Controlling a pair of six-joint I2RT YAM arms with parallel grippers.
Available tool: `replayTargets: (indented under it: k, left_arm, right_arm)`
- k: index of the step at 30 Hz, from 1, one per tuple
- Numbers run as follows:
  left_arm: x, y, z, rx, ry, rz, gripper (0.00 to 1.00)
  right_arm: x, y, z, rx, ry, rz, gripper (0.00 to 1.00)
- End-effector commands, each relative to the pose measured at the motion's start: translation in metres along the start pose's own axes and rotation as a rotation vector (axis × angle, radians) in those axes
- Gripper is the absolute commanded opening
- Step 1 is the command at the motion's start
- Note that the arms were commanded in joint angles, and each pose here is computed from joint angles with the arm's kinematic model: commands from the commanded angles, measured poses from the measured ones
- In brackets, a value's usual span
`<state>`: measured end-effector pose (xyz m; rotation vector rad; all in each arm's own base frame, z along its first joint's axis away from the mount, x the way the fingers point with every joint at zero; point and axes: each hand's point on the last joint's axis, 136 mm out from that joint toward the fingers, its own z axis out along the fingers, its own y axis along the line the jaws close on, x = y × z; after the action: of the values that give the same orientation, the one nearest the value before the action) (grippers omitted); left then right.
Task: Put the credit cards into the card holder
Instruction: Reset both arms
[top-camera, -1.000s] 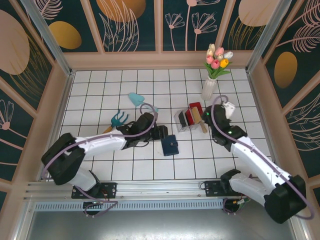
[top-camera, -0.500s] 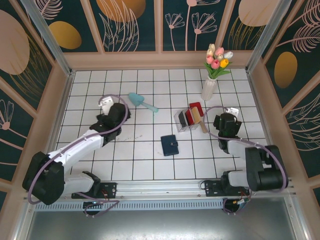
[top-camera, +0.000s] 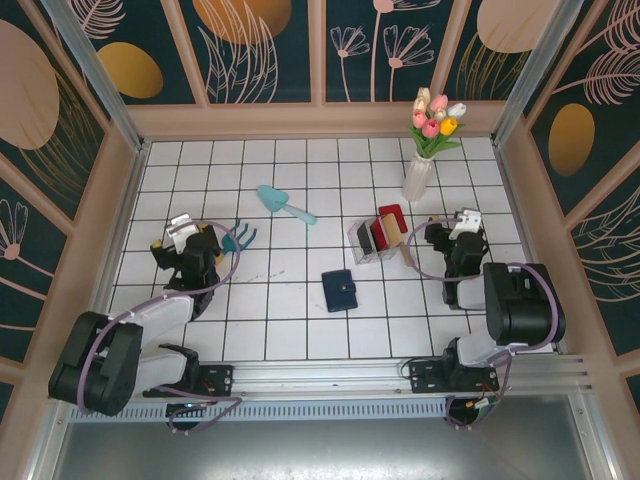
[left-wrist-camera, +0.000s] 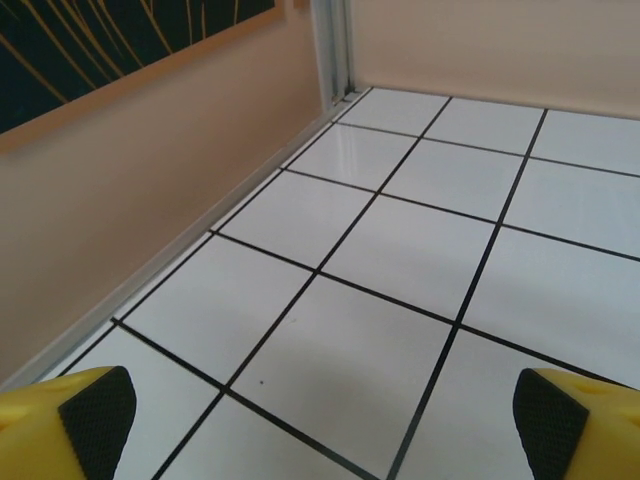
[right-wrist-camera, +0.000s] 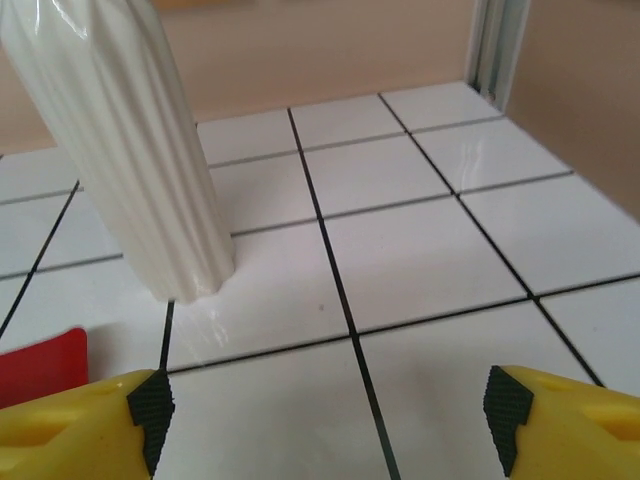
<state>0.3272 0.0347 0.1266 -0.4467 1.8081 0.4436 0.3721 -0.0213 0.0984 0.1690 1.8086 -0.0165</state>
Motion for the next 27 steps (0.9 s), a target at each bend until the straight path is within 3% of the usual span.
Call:
replayTargets:
  k: [1, 6, 14, 15, 17, 27]
  left_arm:
    - [-0.042, -0.013, 0.001, 0.085, -0.187, -0.041, 0.98]
    - [-0.041, -0.018, 0.013, 0.128, -0.224, -0.041, 0.99]
    - [-0.027, -0.013, 0.018, 0.267, -0.239, -0.114, 0.99]
    - [-0.03, -0.009, 0.017, 0.257, -0.285, -0.126, 0.98]
    - [-0.021, -0.015, 0.027, 0.254, -0.195, -0.101, 0.99]
    - [-0.024, -0.012, 0.03, 0.241, -0.21, -0.117, 0.99]
  right_arm:
    - [-0.021, 0.01, -0.002, -0.06, -0.092, 0.017, 0.99]
    - [-0.025, -0.006, -0.009, 0.074, -0.138, 0.043, 0.99]
    - [-0.025, -0.007, -0.008, 0.064, -0.131, 0.048, 0.99]
    - [-0.025, -0.006, -0.008, 0.064, -0.131, 0.047, 0.99]
    - [-0.025, -0.007, -0.008, 0.065, -0.131, 0.048, 0.99]
    - [-0.025, -0.006, -0.007, 0.061, -0.129, 0.049, 0.99]
